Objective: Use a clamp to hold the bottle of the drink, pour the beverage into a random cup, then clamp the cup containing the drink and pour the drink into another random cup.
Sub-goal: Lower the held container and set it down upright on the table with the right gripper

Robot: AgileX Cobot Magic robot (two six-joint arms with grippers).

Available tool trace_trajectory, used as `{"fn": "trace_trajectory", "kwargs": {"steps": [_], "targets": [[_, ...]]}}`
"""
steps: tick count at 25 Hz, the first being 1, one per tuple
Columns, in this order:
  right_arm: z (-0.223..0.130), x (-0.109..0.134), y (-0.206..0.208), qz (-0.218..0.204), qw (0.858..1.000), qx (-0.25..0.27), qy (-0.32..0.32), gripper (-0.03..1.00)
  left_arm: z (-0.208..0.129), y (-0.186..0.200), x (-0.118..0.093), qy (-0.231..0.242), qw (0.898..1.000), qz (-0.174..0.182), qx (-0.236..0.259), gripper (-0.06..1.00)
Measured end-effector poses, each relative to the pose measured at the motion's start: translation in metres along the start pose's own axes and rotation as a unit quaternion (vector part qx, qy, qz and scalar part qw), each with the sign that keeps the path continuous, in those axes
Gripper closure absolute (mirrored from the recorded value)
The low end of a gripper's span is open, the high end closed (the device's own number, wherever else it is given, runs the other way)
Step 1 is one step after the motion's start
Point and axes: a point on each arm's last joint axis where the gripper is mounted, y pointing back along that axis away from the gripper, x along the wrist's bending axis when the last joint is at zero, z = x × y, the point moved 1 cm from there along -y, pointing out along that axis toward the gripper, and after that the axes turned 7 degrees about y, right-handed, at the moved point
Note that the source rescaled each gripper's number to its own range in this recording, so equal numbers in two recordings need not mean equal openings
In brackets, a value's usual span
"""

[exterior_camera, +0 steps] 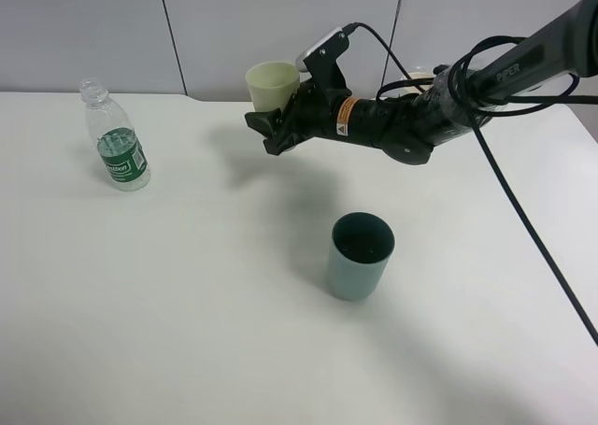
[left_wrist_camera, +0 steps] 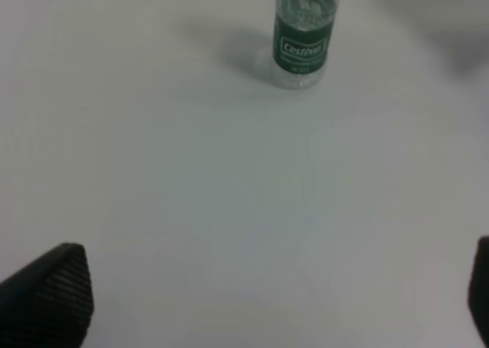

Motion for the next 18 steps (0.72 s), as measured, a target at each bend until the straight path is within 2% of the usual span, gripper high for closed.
{"fn": "trace_trajectory", "kwargs": {"steps": [12, 18], "targets": [[-0.042, 0.001, -0.001, 0.011, 1.0, 0.017, -0.021, 0.97, 0.0, 0.0, 0.0, 0.0, 1.0, 0.0, 0.0, -0.06], [-0.046, 0.005, -0.001, 0.024, 0.999, 0.021, -0.013, 0.97, 0.0, 0.0, 0.0, 0.0, 1.0, 0.0, 0.0, -0.06]]}}
